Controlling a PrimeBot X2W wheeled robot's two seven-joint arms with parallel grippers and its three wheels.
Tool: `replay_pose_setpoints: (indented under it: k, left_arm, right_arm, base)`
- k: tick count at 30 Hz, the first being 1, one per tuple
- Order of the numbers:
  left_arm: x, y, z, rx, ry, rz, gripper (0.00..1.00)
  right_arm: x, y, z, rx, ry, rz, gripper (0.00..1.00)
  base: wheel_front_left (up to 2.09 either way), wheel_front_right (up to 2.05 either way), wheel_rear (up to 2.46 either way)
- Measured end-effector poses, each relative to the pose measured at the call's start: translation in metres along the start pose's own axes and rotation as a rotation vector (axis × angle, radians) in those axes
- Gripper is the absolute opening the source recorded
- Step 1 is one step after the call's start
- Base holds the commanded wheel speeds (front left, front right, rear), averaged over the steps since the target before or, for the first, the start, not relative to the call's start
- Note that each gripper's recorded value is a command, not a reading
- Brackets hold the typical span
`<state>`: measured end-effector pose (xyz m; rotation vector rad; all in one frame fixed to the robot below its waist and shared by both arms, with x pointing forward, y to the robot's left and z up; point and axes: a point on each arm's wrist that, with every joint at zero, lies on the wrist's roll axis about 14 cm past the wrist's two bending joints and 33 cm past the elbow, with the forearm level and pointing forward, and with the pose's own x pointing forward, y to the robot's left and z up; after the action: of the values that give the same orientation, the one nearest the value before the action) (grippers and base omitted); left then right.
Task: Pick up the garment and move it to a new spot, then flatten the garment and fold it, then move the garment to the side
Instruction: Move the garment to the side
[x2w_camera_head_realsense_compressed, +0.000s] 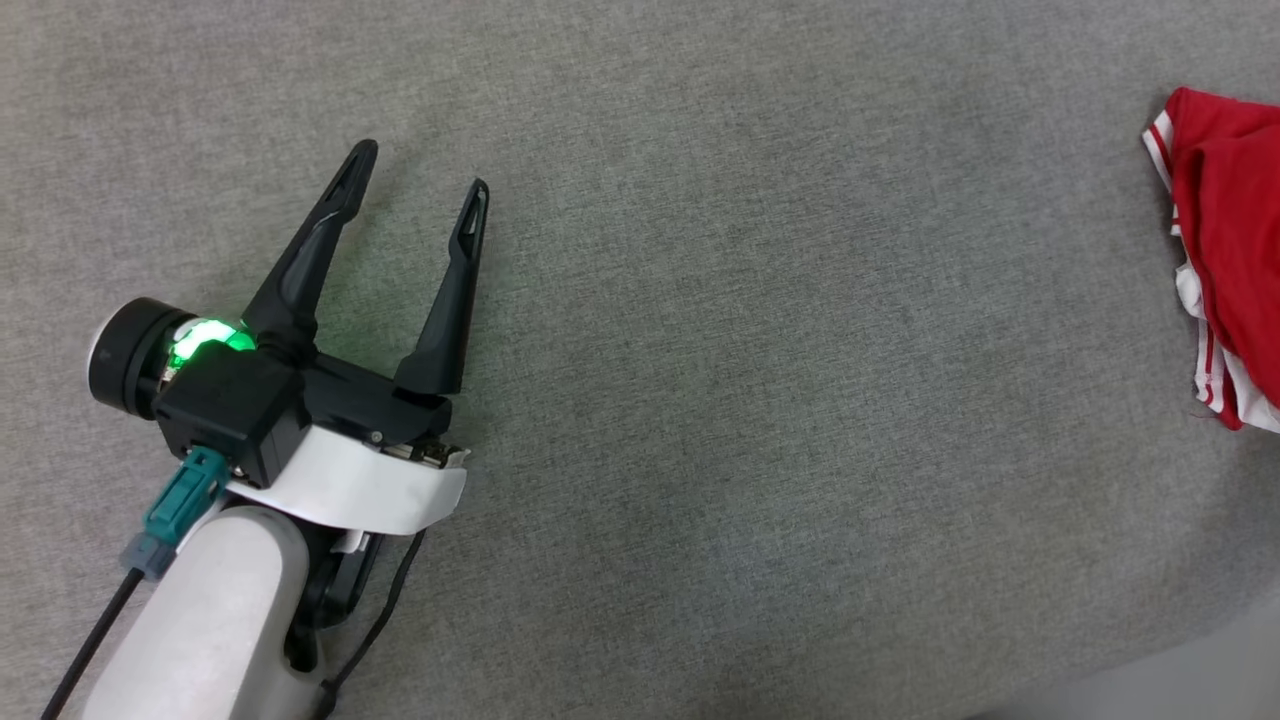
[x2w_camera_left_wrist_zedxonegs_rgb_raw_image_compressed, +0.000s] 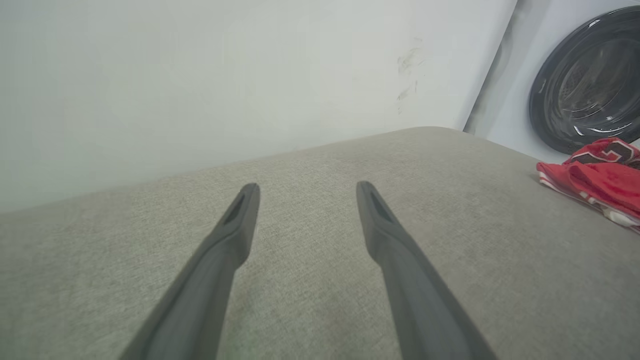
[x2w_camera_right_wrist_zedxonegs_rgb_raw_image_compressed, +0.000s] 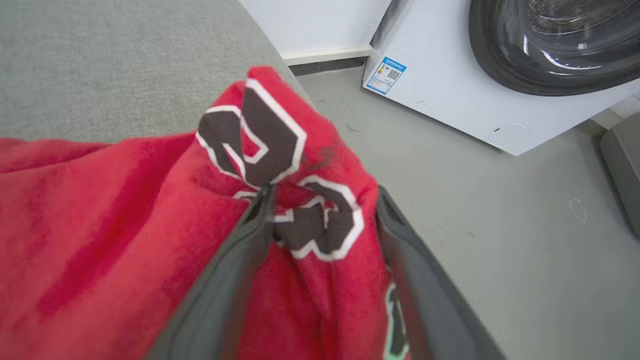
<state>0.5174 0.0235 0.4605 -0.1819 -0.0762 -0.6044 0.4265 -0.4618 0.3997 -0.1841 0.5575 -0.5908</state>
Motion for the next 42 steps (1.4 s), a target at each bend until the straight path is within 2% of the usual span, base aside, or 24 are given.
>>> replay_pose_setpoints:
  k: [6, 9, 14, 19, 26, 33, 42]
  left_arm:
    - [-0.003, -0.002, 0.007, 0.004, -0.007, 0.008, 1.00]
    - [-0.005, -0.006, 0.016, 0.009, -0.023, 0.011, 1.00]
    - [-0.015, -0.013, 0.034, 0.019, -0.044, 0.037, 1.00]
    - [-0.034, -0.018, 0.052, 0.023, -0.059, 0.089, 1.00]
    - [-0.071, -0.015, 0.074, 0.035, -0.069, 0.197, 1.00]
    - [-0.112, 0.001, 0.090, 0.055, -0.082, 0.328, 1.00]
    - [-0.175, 0.021, 0.103, 0.123, -0.084, 0.487, 1.00]
  right_arm:
    - [-0.005, -0.007, 0.022, -0.016, -0.106, -0.024, 1.00]
    - [-0.013, -0.010, 0.045, -0.012, -0.184, -0.023, 1.00]
    - [-0.036, -0.005, 0.071, -0.014, -0.290, 0.020, 1.00]
    - [-0.071, 0.014, 0.089, 0.014, -0.392, 0.108, 1.00]
    - [-0.128, 0.051, 0.079, 0.102, -0.430, 0.260, 1.00]
    - [-0.173, 0.098, 0.066, 0.190, -0.440, 0.419, 1.00]
    - [-0.231, 0.150, 0.084, 0.221, -0.543, 0.629, 1.00]
  base:
    - [0.00, 0.00, 0.00]
    - [0.00, 0.00, 0.00]
    - [0.00, 0.00, 0.00]
    - [0.00, 0.00, 0.00]
    - [0.00, 0.00, 0.00]
    - [0.00, 0.00, 0.00]
    - [0.00, 0.00, 0.00]
